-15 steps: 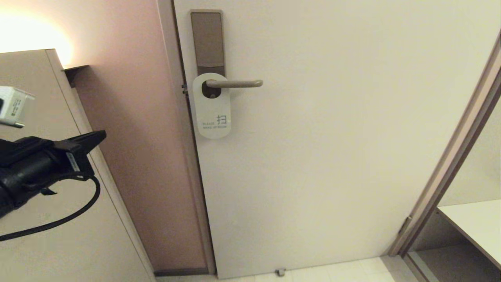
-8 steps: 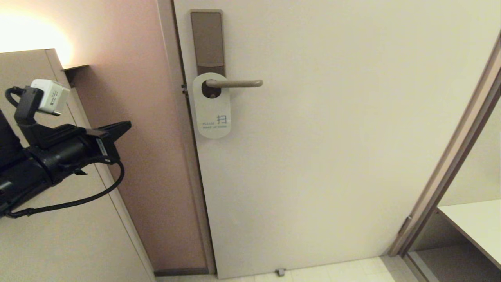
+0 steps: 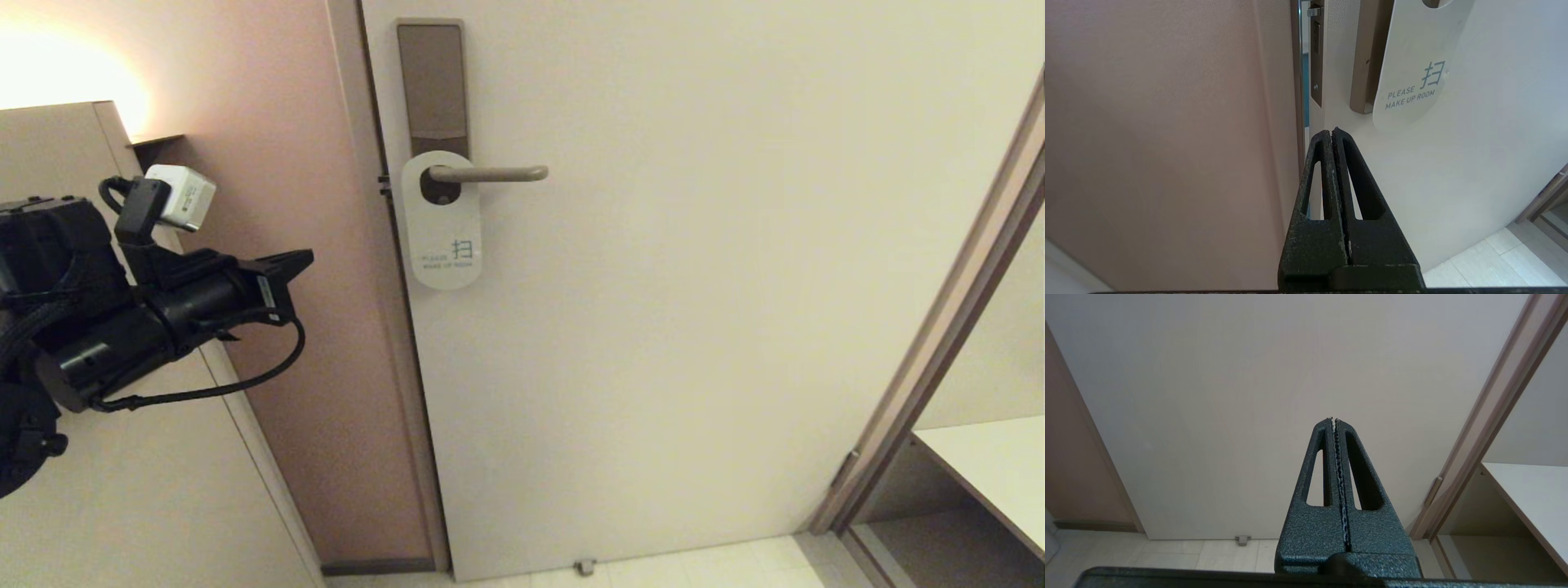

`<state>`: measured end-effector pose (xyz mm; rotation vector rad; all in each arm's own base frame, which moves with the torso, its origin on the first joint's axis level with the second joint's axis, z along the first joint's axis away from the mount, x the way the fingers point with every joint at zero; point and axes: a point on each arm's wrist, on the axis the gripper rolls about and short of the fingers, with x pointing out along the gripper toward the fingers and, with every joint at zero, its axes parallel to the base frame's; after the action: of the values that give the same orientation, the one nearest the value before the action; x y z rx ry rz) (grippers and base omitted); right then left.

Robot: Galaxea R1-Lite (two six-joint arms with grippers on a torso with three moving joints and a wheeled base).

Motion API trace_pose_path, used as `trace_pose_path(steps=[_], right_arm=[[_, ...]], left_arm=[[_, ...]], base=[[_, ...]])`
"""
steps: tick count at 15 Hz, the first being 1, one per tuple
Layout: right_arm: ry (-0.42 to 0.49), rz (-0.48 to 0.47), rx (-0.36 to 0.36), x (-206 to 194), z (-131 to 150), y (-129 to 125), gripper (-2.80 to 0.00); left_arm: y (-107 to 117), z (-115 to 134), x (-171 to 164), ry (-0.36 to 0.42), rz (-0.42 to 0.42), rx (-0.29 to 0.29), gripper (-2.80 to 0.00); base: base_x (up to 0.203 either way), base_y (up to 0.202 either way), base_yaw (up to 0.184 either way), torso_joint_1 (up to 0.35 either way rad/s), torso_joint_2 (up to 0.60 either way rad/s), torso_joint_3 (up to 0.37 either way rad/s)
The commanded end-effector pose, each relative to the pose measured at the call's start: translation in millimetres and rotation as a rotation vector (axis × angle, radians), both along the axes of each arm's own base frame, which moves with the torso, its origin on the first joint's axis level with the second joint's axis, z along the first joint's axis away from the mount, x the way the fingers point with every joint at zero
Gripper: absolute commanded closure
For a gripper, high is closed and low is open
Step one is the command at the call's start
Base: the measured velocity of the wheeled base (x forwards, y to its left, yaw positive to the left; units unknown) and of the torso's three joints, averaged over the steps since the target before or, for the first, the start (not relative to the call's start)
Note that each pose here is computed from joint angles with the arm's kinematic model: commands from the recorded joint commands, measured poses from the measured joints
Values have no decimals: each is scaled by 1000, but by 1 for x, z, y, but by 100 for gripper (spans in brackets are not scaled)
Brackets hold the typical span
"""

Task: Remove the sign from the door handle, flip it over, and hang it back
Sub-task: Take down the sign

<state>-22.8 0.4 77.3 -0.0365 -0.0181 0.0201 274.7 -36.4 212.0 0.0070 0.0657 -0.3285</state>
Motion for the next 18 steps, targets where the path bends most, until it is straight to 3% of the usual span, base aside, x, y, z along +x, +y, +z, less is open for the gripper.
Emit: trace_pose_path(steps=[1,18], right_arm=[[-1,1,0,0,0,0,0],[-1,1,0,0,0,0,0]], left_arm=[[-1,-2,9,6,-3,0,0],[-5,-7,19,26,-9,-22,0]], base=[[0,0,0,0,0,0],[0,0,0,0,0,0]])
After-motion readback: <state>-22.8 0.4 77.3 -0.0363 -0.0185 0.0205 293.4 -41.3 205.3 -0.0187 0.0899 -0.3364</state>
